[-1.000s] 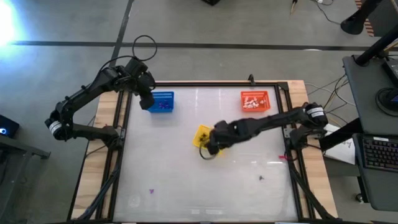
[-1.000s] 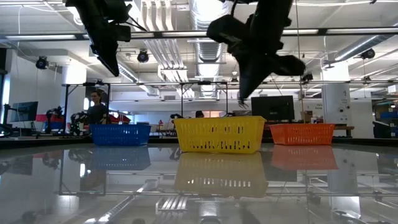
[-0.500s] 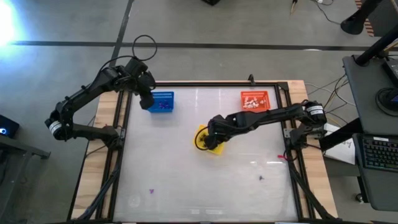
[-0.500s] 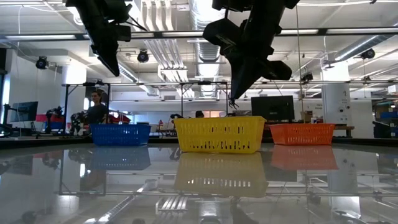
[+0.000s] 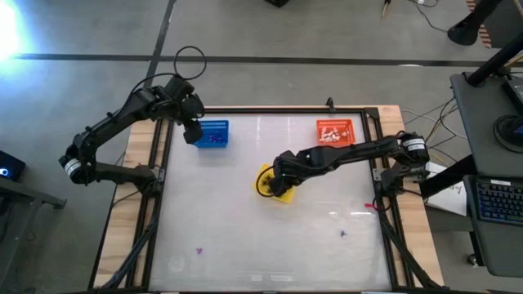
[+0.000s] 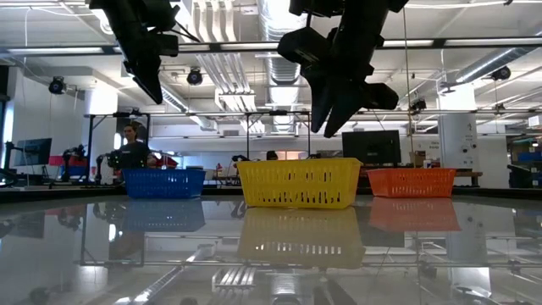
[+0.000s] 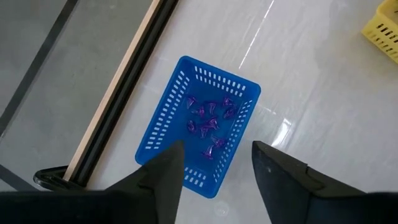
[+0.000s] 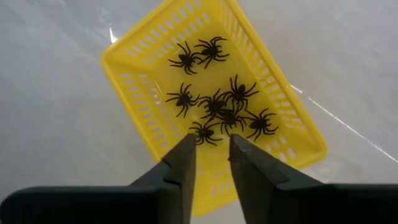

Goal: Sort Halloween decoration
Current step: Put the purple witch hat toy into the blue bin

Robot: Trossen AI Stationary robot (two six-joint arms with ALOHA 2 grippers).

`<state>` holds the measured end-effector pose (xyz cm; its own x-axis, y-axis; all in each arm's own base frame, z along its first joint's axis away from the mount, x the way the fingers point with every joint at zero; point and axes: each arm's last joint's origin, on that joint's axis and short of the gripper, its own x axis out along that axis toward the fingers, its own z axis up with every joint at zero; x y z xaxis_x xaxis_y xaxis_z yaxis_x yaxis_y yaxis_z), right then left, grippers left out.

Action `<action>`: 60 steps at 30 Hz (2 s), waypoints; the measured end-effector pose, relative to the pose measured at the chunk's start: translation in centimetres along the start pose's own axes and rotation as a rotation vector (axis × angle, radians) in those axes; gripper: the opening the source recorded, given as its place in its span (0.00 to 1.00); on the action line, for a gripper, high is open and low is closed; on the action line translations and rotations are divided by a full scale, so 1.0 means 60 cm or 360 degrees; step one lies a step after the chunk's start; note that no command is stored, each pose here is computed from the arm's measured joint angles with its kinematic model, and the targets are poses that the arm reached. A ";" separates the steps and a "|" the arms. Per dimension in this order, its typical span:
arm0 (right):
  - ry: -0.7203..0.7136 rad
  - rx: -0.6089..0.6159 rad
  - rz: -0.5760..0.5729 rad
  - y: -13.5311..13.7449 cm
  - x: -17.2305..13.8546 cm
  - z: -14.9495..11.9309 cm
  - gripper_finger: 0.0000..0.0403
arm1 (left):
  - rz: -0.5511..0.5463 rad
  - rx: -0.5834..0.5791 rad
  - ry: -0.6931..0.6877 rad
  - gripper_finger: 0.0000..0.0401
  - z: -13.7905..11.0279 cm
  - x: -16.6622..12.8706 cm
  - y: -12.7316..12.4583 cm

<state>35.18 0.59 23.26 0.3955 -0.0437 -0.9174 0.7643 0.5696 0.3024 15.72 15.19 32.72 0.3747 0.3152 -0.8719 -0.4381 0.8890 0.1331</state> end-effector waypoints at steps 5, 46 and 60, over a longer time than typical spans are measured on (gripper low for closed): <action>-0.0018 -0.0013 0.0022 0.005 -0.007 0.005 0.32 | -0.0023 -0.0029 0.0023 0.49 -0.003 0.000 -0.001; 0.0029 -0.0680 -0.0557 -0.130 -0.106 0.162 0.34 | -0.0448 -0.0514 0.0664 0.46 -0.087 0.012 -0.302; 0.0124 -0.0776 -0.0426 -0.167 -0.110 0.188 0.34 | -0.0473 -0.0843 0.0783 0.46 -0.165 0.036 -0.395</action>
<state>30.64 -14.06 29.20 0.1670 -0.1890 -0.9677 0.5018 0.8611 -0.0815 18.81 -8.47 23.00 0.1865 -0.2050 -0.9608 -0.7541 0.5970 -0.2737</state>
